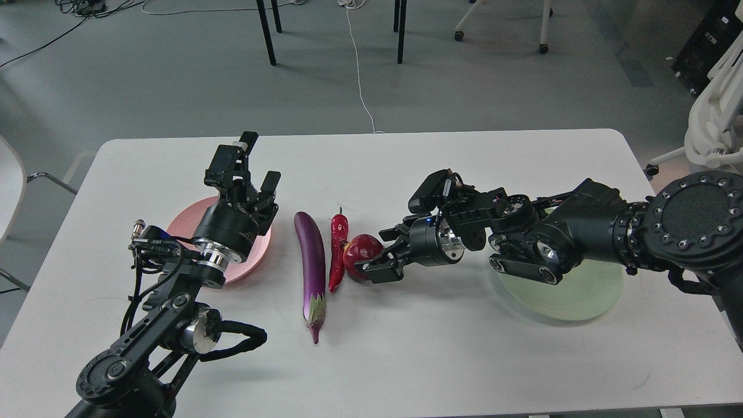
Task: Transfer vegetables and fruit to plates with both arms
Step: 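Grasp the red apple with the right gripper and lift it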
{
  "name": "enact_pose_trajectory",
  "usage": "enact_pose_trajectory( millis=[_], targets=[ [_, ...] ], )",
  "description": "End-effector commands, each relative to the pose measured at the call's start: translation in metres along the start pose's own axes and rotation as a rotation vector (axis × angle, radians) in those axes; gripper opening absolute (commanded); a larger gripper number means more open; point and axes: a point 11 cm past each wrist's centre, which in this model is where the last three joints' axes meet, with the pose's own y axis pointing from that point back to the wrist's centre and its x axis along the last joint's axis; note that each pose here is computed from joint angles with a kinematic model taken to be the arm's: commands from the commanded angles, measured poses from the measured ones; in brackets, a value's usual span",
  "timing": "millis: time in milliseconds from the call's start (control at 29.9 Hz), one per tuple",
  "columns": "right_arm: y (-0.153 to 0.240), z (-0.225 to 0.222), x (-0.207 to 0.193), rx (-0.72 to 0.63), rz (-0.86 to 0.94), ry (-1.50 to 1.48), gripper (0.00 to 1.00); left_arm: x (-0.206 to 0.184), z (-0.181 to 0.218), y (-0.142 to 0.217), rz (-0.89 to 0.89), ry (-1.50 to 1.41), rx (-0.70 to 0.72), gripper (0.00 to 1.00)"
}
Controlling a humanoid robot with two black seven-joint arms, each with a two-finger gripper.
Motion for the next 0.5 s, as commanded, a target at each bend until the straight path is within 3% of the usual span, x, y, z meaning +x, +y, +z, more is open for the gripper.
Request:
enact_pose_trajectory(
  millis=[0, 100, 201, 468],
  targets=[
    [0.0, 0.0003, -0.0002, -0.001, 0.0, 0.001, 0.64, -0.0001, -0.0001, 0.0, 0.0, 0.0, 0.0, 0.98],
    [0.0, 0.0006, -0.0007, -0.002, 0.0, 0.0, 0.49, 0.0, -0.0004, 0.0004, 0.001, 0.001, 0.0, 0.98],
    [0.0, 0.0006, -0.0006, -0.002, 0.001, -0.001, 0.44, 0.0006, -0.0006, 0.0007, 0.0, -0.002, 0.003, 0.98],
    [0.001, -0.0025, 0.0067, 0.007, 0.003, 0.008, 0.44, 0.0005, -0.0015, 0.0014, 0.004, 0.001, 0.004, 0.98]
  ],
)
